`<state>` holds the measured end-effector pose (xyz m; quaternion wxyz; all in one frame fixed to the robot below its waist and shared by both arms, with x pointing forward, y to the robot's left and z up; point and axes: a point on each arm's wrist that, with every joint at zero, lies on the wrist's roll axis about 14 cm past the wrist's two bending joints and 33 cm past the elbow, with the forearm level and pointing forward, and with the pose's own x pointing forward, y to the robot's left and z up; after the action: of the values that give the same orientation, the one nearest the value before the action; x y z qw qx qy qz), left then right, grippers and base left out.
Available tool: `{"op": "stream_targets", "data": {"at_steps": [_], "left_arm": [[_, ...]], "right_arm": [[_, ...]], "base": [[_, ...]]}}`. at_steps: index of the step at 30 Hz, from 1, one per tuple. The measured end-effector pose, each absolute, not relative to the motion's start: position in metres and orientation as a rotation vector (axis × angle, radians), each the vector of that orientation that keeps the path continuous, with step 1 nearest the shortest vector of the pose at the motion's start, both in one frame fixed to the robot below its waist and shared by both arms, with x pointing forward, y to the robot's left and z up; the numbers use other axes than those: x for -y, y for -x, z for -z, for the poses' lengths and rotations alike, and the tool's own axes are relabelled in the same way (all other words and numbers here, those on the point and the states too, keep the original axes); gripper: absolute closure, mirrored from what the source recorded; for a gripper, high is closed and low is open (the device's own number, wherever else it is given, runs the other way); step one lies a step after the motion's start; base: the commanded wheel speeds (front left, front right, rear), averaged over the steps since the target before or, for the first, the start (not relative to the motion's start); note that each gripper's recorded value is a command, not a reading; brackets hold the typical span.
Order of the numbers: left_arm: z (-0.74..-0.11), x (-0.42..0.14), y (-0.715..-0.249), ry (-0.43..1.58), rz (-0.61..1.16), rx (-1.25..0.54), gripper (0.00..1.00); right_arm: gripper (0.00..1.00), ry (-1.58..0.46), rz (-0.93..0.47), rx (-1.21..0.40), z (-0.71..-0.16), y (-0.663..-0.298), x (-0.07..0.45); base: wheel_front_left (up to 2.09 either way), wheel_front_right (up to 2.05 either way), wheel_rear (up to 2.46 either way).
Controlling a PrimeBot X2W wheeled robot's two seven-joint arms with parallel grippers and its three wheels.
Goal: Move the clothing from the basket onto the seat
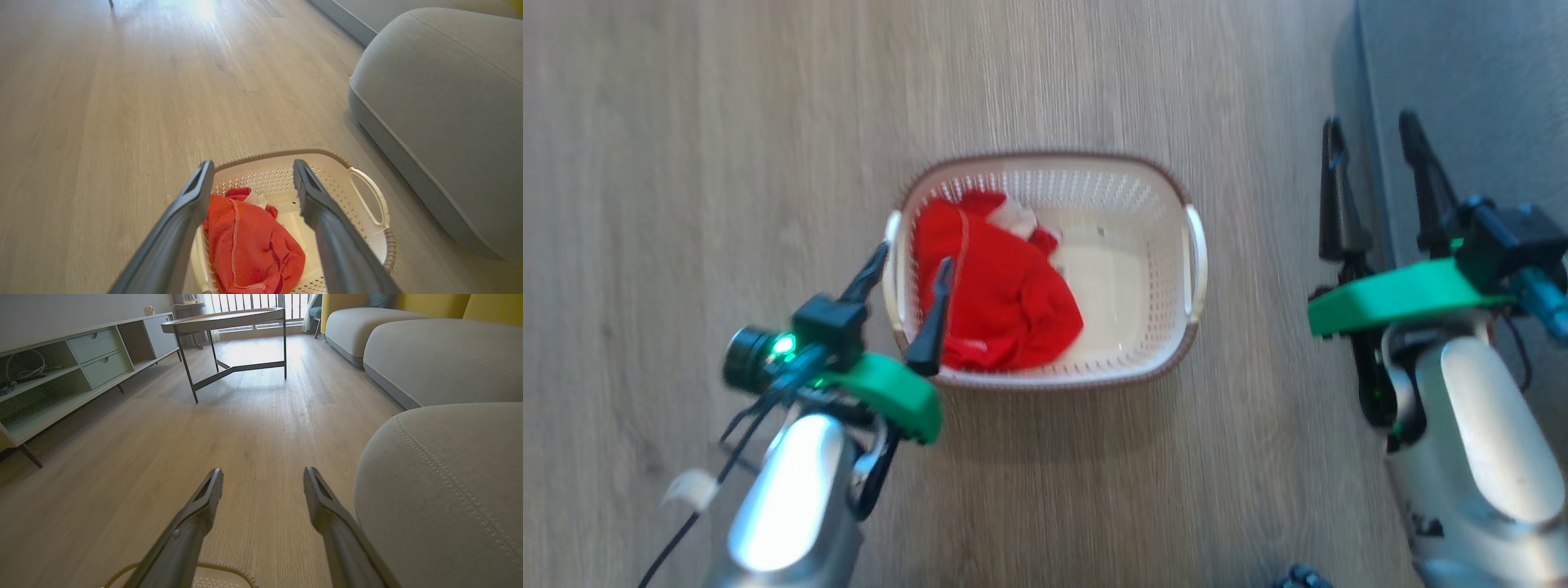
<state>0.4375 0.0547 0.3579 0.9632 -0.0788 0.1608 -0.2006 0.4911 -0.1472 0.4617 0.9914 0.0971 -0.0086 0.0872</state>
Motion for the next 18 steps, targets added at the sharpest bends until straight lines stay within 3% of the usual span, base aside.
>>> {"op": "stream_targets", "data": {"at_steps": [18], "left_arm": [[-0.234, 0.039, -0.449, 0.046, 0.778, -0.566, 0.0]], "right_arm": [[0.0, -0.191, -0.147, -0.128, -0.369, -0.526, 0.153]], "base": [[0.0, 0.0, 0.0]]}}
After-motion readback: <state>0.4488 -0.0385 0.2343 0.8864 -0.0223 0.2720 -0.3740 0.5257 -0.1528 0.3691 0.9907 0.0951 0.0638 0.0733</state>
